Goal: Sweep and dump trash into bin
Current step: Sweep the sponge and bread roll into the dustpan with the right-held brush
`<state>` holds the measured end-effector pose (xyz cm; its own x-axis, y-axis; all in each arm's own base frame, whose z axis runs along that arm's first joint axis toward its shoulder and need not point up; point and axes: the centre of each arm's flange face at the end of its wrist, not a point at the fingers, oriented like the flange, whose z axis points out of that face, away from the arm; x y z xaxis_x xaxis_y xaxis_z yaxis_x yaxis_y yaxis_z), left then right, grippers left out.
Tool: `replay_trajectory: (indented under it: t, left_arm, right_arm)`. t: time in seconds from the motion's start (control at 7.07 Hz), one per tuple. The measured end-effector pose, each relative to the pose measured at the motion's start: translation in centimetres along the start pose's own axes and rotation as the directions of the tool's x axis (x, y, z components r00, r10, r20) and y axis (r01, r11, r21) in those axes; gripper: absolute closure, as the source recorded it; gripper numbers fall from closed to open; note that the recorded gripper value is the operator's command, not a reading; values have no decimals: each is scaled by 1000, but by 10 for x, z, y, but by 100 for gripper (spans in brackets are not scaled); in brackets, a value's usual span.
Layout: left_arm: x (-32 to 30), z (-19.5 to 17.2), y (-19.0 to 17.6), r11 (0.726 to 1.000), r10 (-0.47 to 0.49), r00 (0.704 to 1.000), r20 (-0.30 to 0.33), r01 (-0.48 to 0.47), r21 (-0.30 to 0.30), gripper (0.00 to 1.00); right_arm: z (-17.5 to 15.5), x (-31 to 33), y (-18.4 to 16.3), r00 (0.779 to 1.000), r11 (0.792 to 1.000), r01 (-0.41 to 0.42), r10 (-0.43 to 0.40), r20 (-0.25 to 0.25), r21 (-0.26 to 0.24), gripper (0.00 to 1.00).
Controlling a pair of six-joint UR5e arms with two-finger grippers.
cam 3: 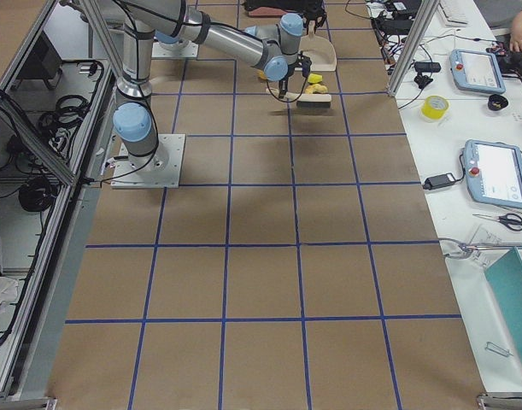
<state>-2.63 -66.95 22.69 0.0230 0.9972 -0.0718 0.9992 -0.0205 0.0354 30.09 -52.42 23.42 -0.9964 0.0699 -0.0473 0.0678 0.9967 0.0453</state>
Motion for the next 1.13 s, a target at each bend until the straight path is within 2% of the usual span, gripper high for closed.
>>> replay_trajectory:
  t: [0.42,0.85,1.13]
  left_arm:
    - [0,3,0,1000,1,1000,-3,-1,-1,100]
    - [0,3,0,1000,1,1000,-4,-1,-1,100]
    - [0,3,0,1000,0,1000,-4,0,-1,100]
  right_arm:
    - [12,-73,-6,998,999,-51,50,34,11,100]
    - [17,-171,-14,990,995,-93,89,109,32,100]
    - [24,-234,-6,982,993,-114,107,155,33,100]
